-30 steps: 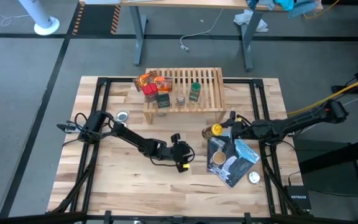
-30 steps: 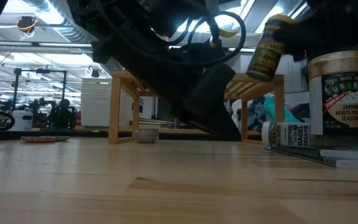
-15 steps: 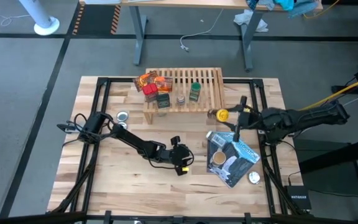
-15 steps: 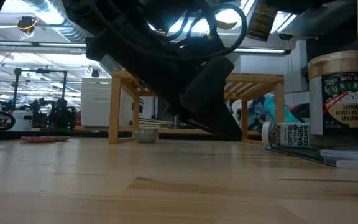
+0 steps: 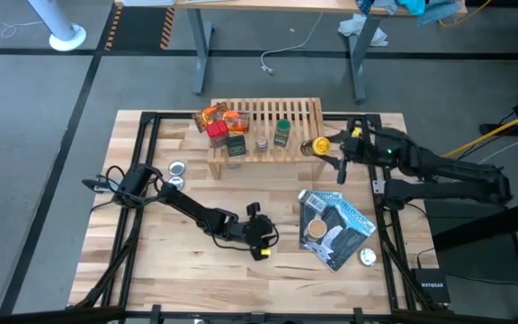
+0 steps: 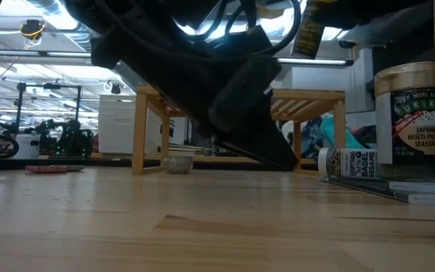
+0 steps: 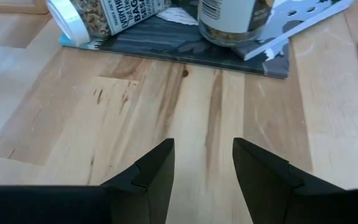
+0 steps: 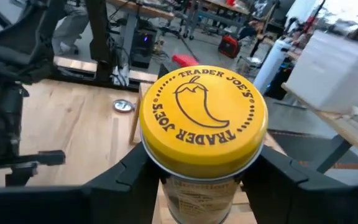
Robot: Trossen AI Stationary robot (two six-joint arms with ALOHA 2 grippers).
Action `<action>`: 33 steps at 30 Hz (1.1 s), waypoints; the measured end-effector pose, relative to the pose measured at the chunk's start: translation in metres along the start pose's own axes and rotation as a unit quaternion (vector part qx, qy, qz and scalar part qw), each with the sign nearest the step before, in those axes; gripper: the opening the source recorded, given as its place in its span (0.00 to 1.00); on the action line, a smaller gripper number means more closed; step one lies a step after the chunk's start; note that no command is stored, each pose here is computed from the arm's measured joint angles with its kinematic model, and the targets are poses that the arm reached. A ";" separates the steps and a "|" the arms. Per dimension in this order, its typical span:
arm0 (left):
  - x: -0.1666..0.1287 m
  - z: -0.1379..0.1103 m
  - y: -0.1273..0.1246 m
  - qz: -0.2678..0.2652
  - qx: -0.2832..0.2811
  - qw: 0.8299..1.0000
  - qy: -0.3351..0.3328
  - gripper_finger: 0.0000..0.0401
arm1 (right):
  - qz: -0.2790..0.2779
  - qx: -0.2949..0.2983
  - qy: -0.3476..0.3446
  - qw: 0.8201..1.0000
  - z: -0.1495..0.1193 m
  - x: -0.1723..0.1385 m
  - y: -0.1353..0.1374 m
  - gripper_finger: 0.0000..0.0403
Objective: Shelf spices
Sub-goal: Put the yellow seasoning bottle on the shelf
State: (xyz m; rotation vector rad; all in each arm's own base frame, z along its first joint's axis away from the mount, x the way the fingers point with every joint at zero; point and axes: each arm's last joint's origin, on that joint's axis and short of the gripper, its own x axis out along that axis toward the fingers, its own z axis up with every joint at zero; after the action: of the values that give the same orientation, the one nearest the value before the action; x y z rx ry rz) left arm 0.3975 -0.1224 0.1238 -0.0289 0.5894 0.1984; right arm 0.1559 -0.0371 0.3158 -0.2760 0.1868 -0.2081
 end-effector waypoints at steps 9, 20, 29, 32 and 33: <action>-0.001 -0.001 -0.002 -0.002 -0.002 1.000 0.000 0.39 | 0.049 0.036 0.009 0.998 -0.018 0.012 -0.033 0.48; -0.001 -0.001 -0.002 -0.002 -0.008 1.000 0.000 0.39 | 0.087 0.064 0.016 0.994 -0.040 0.039 -0.060 0.48; -0.001 -0.001 -0.002 -0.002 -0.008 1.000 0.000 0.39 | 0.098 0.090 0.035 0.990 -0.054 0.047 -0.069 0.48; -0.001 -0.001 -0.002 -0.002 -0.008 1.000 0.000 0.39 | 0.097 0.089 0.033 0.991 -0.053 0.047 -0.069 0.48; -0.001 -0.001 -0.002 -0.002 -0.008 1.000 0.000 0.39 | 0.097 0.089 0.034 0.991 -0.053 0.047 -0.069 0.48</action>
State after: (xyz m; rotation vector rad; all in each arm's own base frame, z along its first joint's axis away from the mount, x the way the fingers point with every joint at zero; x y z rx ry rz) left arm 0.3968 -0.1247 0.1238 -0.0453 0.5879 0.1985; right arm 0.1773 -0.1262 0.2783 -0.0716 0.2592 -0.0399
